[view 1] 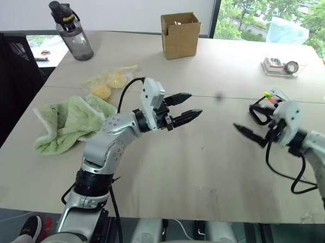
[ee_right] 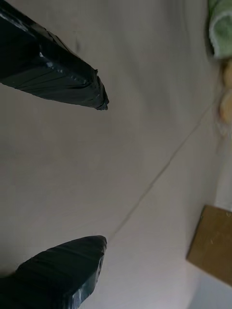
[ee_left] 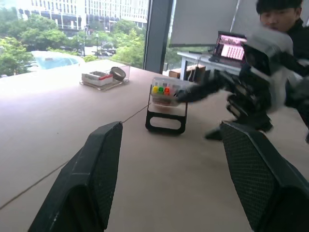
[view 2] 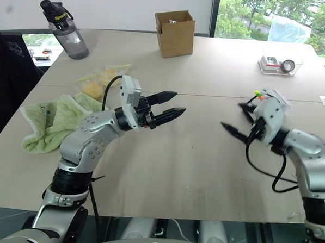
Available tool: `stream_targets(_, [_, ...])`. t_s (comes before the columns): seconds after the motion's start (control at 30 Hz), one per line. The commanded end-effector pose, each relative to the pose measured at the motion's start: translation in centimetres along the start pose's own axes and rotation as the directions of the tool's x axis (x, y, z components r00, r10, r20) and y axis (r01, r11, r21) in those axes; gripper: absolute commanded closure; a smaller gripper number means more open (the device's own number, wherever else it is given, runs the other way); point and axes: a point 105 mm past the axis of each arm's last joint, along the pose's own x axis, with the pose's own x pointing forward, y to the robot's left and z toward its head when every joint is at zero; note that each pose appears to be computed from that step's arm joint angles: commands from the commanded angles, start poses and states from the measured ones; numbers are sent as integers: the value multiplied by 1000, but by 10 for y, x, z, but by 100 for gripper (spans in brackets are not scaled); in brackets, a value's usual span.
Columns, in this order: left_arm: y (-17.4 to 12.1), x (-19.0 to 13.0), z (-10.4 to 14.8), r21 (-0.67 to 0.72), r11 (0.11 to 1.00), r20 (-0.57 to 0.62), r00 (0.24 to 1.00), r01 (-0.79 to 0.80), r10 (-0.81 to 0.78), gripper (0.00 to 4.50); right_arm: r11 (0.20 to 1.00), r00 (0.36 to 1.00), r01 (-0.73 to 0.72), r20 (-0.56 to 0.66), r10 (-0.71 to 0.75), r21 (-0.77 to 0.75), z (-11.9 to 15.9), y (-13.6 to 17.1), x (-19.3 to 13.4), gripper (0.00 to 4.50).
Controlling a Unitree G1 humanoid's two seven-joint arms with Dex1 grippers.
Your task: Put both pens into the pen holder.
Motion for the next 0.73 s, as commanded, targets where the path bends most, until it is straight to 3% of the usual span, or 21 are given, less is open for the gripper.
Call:
stream_targets(0.03, [2,-19,-26,-4,998,-67,996,-56,56,121,1000,1000,-2,19,2,16,-17,12,-5,4])
stream_targets(0.17, [9,-51,-55,6,983,-176,968,-182,181,121,999,999,20,-45,-19,37,-47,17,-21,4])
stream_targets(0.3, [-6,-91,-75,4,977,-258,943,-215,209,121,998,998,30,-64,-26,63,-63,19,-40,4])
stream_targets(0.5, [-19,-118,-83,13,968,-305,921,-250,242,121,993,999,35,16,-37,114,-61,23,-64,4])
stream_targets(0.73, [-19,-127,-86,54,964,-322,910,-259,263,121,991,998,65,-26,-62,114,-73,24,-77,4])
